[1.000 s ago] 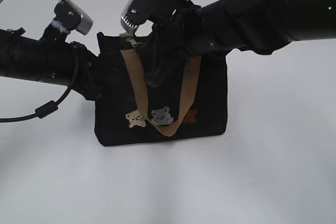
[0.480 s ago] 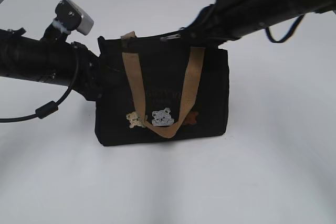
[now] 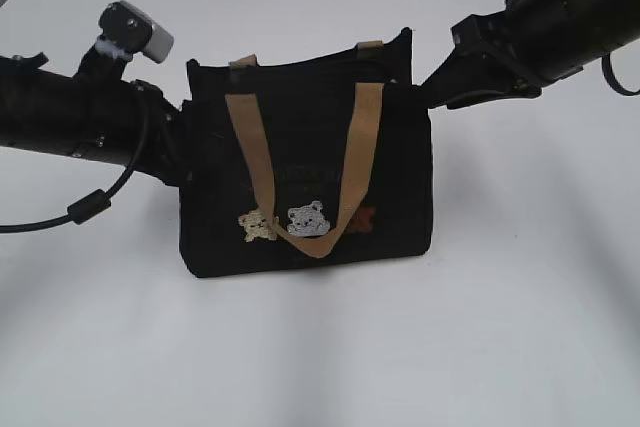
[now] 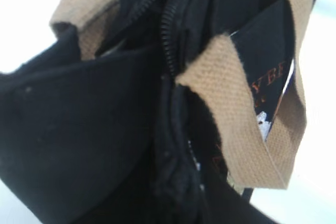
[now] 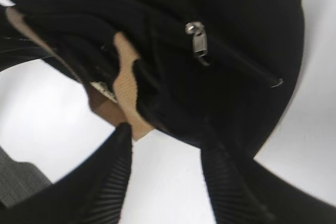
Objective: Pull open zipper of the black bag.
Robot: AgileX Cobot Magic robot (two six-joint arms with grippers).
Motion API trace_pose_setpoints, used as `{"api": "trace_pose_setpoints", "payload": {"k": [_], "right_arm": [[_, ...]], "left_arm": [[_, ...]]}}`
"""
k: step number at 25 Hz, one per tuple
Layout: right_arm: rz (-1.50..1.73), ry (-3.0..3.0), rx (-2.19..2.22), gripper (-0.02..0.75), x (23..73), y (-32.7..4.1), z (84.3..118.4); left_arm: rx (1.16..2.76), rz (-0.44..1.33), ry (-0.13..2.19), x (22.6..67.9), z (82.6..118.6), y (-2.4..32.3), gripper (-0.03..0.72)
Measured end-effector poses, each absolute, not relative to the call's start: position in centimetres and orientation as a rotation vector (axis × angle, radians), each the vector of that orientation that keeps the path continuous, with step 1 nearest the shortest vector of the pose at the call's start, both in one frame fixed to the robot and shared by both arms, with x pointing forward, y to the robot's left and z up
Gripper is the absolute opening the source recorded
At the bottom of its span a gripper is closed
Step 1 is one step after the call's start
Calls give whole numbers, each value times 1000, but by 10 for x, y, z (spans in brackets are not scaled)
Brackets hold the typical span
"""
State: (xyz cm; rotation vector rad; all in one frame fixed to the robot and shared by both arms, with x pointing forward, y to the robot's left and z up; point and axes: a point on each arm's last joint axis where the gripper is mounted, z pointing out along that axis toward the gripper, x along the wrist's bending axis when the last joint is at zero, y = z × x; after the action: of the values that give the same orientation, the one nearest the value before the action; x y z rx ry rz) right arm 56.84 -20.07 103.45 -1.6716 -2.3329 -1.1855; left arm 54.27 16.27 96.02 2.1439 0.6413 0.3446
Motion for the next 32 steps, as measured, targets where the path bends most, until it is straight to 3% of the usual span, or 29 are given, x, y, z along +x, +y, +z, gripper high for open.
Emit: {"api": "trace_pose_setpoints", "payload": {"k": [3, 6, 8, 12, 18, 25, 32], "right_arm": [[-1172, -2357, -1575, 470, 554, -199, 1050], [-1109, -2375, -1548, 514, 535, -202, 1066], [-996, -2386, -1584, 498, 521, -208, 1073], [-709, -2442, -1740, 450, 486, -228, 1075], [-572, -2523, -1890, 411, 392, -257, 1063], [-950, -2682, -1939, 386, 289, -275, 1049], [-1455, -2778, -1944, 369, 242, -284, 1047]], "left_arm": [[2167, 276, 742, 537, 963, 166, 350], [2189, 177, 898, 526, 971, 172, 445], [2209, 98, 1066, 517, 977, 179, 412], [2232, 85, 1325, 497, 994, 196, 272], [2065, 168, 1417, 439, 1038, 216, 240], [1864, 395, 1311, 337, 1093, 251, 238], [1807, 644, 1195, 256, 1079, 284, 238]]}}
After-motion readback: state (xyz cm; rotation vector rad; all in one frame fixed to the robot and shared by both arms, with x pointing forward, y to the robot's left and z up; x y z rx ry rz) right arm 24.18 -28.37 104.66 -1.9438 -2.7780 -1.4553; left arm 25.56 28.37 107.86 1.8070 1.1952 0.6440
